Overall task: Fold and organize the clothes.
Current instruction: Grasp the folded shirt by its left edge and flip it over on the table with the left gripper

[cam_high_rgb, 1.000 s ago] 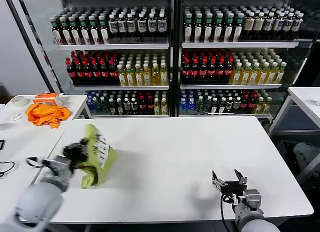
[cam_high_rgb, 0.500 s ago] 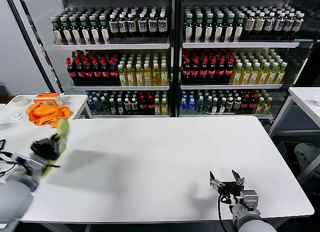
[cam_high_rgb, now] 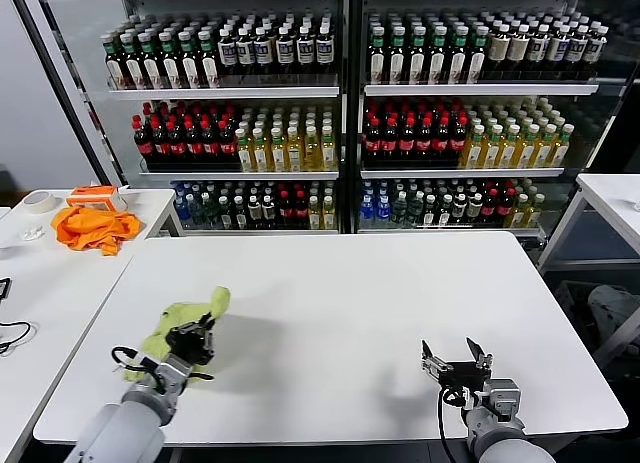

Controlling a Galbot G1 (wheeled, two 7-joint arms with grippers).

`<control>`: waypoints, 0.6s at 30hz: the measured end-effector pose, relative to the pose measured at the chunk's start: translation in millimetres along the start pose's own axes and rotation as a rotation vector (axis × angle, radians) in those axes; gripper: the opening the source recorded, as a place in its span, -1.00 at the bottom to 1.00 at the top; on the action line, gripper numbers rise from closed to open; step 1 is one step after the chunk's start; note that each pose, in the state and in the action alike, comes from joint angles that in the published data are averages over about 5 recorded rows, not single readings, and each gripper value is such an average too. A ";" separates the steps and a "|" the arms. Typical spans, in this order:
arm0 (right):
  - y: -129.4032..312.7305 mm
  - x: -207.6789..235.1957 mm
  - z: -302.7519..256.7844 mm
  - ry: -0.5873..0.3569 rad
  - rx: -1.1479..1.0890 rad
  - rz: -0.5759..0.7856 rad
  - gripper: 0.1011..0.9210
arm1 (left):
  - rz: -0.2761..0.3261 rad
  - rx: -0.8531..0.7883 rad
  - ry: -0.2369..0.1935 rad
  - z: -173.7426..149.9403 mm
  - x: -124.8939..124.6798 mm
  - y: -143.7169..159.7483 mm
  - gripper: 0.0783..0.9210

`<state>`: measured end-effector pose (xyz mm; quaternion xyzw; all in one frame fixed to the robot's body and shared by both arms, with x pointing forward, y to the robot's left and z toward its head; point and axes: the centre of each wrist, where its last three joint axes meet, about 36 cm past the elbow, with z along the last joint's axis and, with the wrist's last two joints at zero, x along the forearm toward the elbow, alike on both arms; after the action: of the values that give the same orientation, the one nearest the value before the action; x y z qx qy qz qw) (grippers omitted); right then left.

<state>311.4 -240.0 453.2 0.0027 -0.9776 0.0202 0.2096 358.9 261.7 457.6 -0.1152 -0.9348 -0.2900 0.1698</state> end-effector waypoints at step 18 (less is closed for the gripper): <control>-4.4 5.2 -10.5 -0.020 0.011 0.021 0.76 | 0.113 0.420 -0.074 -47.0 -43.4 -55.1 -0.96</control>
<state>311.0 -243.9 465.1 -0.0062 -0.9795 0.0277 0.1996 393.2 184.9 449.6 -0.1399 -0.9723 -0.0744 0.1718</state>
